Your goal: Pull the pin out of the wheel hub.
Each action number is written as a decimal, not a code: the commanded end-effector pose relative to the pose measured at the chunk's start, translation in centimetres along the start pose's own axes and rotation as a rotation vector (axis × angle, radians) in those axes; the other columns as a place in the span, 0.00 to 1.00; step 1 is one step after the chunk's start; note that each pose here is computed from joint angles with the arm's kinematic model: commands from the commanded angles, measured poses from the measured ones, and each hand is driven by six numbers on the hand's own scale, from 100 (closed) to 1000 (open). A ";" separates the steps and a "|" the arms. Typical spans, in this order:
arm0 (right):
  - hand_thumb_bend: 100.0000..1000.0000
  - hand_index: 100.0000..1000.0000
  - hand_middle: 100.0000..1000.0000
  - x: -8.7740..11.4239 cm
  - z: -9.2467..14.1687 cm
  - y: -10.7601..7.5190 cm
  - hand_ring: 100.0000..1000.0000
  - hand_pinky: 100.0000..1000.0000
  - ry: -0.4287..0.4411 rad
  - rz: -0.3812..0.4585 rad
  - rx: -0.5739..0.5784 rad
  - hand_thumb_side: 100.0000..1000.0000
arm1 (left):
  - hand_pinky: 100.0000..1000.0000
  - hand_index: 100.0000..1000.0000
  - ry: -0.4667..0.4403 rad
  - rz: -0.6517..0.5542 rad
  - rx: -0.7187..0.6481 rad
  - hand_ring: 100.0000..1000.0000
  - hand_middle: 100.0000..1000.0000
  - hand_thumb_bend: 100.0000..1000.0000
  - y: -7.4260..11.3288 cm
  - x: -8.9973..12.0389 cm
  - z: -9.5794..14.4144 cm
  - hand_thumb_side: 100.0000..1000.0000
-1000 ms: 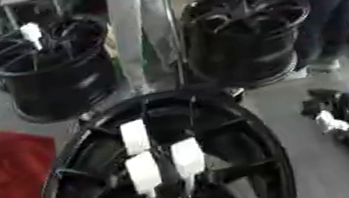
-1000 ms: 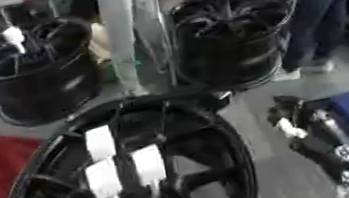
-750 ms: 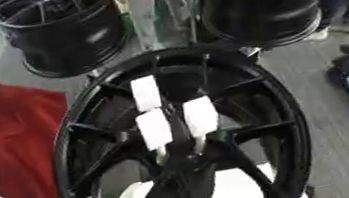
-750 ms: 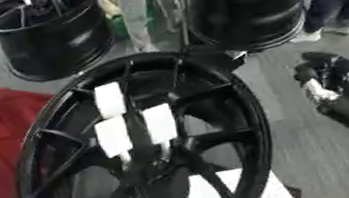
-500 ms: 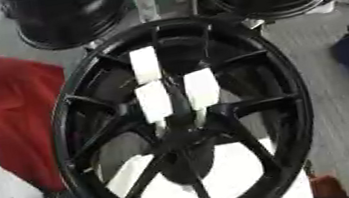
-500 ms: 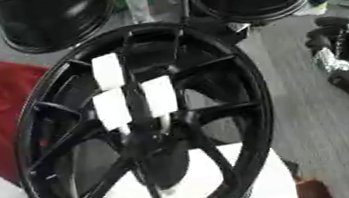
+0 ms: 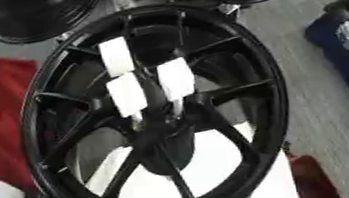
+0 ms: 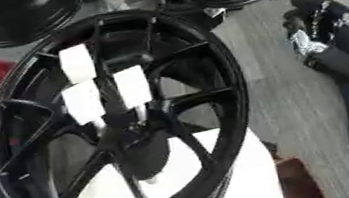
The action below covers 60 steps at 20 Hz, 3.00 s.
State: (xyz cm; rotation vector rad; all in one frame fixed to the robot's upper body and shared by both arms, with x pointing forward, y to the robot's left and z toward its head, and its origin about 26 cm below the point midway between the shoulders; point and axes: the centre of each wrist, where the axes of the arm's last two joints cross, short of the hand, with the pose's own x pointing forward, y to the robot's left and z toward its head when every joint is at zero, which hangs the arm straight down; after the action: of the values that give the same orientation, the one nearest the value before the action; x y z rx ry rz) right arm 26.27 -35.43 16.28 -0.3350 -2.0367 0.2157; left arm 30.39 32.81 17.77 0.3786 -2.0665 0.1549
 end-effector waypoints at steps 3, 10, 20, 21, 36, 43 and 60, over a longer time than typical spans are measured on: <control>0.00 0.80 0.67 1.2 -0.5 -0.6 0.74 0.92 -0.053 0.048 0.031 0.20 | 0.68 0.68 -0.045 -0.014 -0.005 0.50 0.43 0.44 0.5 1.2 -0.6 0.46; 0.00 0.80 0.67 1.6 -0.7 -1.3 0.74 0.92 -0.091 0.108 0.086 0.16 | 0.68 0.68 -0.059 -0.022 -0.018 0.50 0.43 0.44 0.4 1.7 -0.9 0.46; 0.16 0.79 0.67 3.9 -2.8 -1.6 0.75 0.87 -0.244 0.370 0.403 0.11 | 0.68 0.68 -0.082 -0.061 -0.050 0.50 0.43 0.44 0.4 2.5 -1.4 0.46; 0.19 0.78 0.67 4.2 -3.1 -1.5 0.75 0.87 -0.254 0.402 0.443 0.12 | 0.68 0.68 -0.082 -0.066 -0.052 0.50 0.43 0.44 0.5 2.5 -1.4 0.46; 0.29 0.79 0.69 16.3 -9.6 -3.4 0.77 0.86 -0.257 0.821 0.909 0.25 | 0.68 0.68 -0.054 -0.082 -0.072 0.50 0.43 0.44 0.6 2.0 -1.2 0.46; 0.31 0.81 0.69 18.5 -10.7 -1.5 0.77 0.86 -0.242 0.800 1.015 0.34 | 0.68 0.68 -0.051 -0.084 -0.084 0.50 0.43 0.44 0.4 1.9 -1.3 0.46; 0.36 0.81 0.70 19.7 -15.5 7.6 0.78 0.86 -0.265 0.788 1.244 0.38 | 0.68 0.68 0.042 -0.140 -0.023 0.49 0.42 0.44 2.1 -0.4 -0.6 0.47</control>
State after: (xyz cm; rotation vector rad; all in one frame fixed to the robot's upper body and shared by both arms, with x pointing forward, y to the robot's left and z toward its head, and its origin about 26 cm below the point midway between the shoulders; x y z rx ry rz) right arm 31.87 -21.80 37.35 -0.2608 -1.5329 1.9512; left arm 30.54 34.22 16.78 0.4525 -1.9710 0.0686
